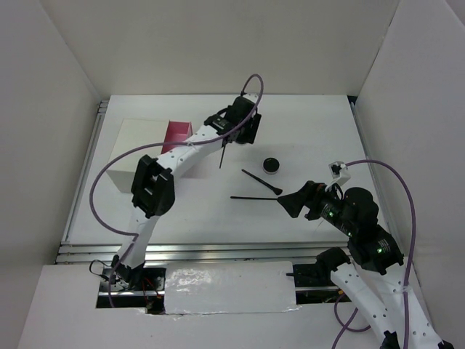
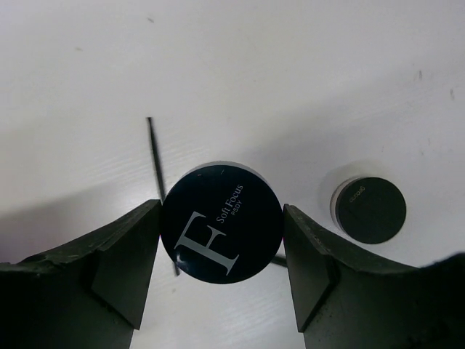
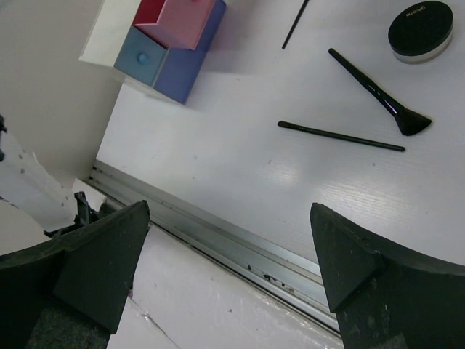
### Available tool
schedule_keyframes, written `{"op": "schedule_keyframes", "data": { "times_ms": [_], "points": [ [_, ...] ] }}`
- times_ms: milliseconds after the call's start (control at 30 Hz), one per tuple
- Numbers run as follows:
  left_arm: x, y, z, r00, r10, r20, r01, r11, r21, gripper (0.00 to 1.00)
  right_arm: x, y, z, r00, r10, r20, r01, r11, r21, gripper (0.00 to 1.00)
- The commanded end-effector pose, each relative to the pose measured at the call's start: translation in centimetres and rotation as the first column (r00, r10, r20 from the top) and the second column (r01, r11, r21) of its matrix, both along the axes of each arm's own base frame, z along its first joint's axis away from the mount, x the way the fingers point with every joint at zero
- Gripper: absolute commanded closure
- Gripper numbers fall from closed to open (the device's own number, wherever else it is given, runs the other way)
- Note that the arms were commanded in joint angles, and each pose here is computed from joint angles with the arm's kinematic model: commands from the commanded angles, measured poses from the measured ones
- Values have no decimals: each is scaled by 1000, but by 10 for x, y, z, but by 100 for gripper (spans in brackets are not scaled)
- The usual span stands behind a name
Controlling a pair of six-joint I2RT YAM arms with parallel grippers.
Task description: Organize the makeup
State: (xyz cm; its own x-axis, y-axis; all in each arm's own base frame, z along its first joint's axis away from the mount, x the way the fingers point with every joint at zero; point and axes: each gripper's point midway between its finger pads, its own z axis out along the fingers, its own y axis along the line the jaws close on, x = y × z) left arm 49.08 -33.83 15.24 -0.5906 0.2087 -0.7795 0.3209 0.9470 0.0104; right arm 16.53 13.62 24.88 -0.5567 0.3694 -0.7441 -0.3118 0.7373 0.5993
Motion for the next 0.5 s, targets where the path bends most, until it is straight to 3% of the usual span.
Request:
{"op": "schedule_keyframes", "data": {
  "times_ms": [0, 33, 233, 333, 467],
  "points": [
    [0, 49, 112, 980, 108, 167, -101, 994, -48, 88, 3, 0, 7, 1000, 1, 24, -1, 1000, -2, 0],
    [-4, 62, 129, 974, 135, 182, -125, 990, -65, 88, 3, 2, 7, 1000, 8, 24, -8, 1000, 2, 0],
    [-13, 171, 141, 929, 342, 139, -334, 939, -78, 88, 6, 9, 2, 999, 36, 5, -37, 999, 22, 0],
    [-17, 208, 135, 907, 407, 111, -399, 913, -90, 87, 7, 12, 2, 999, 45, -3, -45, 999, 27, 0],
    [-18, 224, 117, 900, 429, 77, -423, 902, -83, 87, 9, 14, 3, 999, 50, -6, -49, 998, 34, 0]
  ]
}}
